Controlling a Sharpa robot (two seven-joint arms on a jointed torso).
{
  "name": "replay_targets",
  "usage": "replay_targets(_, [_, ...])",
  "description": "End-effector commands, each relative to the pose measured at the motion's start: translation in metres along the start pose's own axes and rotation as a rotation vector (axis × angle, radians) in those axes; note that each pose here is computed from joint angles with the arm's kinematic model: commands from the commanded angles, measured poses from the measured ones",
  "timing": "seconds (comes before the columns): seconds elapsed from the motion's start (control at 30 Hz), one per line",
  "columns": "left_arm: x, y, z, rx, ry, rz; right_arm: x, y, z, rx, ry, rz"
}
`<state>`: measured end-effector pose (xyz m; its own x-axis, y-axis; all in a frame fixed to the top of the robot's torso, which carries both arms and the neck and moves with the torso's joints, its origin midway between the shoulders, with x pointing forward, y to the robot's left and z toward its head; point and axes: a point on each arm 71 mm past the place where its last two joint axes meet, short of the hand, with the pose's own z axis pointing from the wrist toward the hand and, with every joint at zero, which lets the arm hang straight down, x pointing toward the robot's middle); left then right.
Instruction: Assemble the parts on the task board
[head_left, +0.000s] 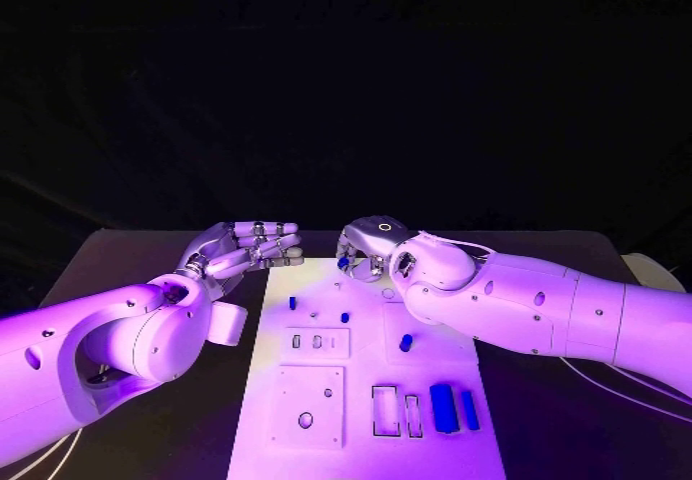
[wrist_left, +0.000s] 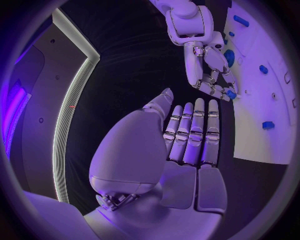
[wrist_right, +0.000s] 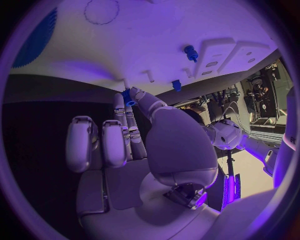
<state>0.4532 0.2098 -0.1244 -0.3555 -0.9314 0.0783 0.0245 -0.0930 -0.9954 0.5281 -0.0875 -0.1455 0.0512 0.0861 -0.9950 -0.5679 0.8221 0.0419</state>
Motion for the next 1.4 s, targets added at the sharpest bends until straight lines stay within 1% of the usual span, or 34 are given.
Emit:
replay_targets(0.03, [0.0018, -0.0018, 0.0008, 0.007, 0.018, -0.006, 0.0026, -0.0004, 0.0001, 0.006, 0.035, -0.012])
replay_targets(0.43, [0.0009, -0.0026, 0.0011, 0.008, 0.015, -0.004, 0.0043, -0.0010, 0.0004, 0.010, 0.055, -0.023])
replay_targets(1.0, [0.0007, -0.0048, 0.0013, 0.011, 0.017, -0.003, 0.0053, -0.0040, 0.0044, 0.040, 0.054, -0.038])
replay_targets(1.23, [0.0004, -0.0049, 0.0015, 0.010, 0.016, -0.003, 0.0034, -0.0019, 0.0032, 0.030, 0.032, -0.030])
replay_targets(1.33, [-0.0003, -0.0050, 0.0015, 0.009, 0.015, -0.002, 0.0017, -0.0011, -0.0003, 0.022, 0.019, -0.023])
replay_targets(1.4, [-0.0014, -0.0050, 0.0014, 0.009, 0.012, -0.001, 0.0001, -0.0016, -0.0050, 0.018, 0.011, -0.017])
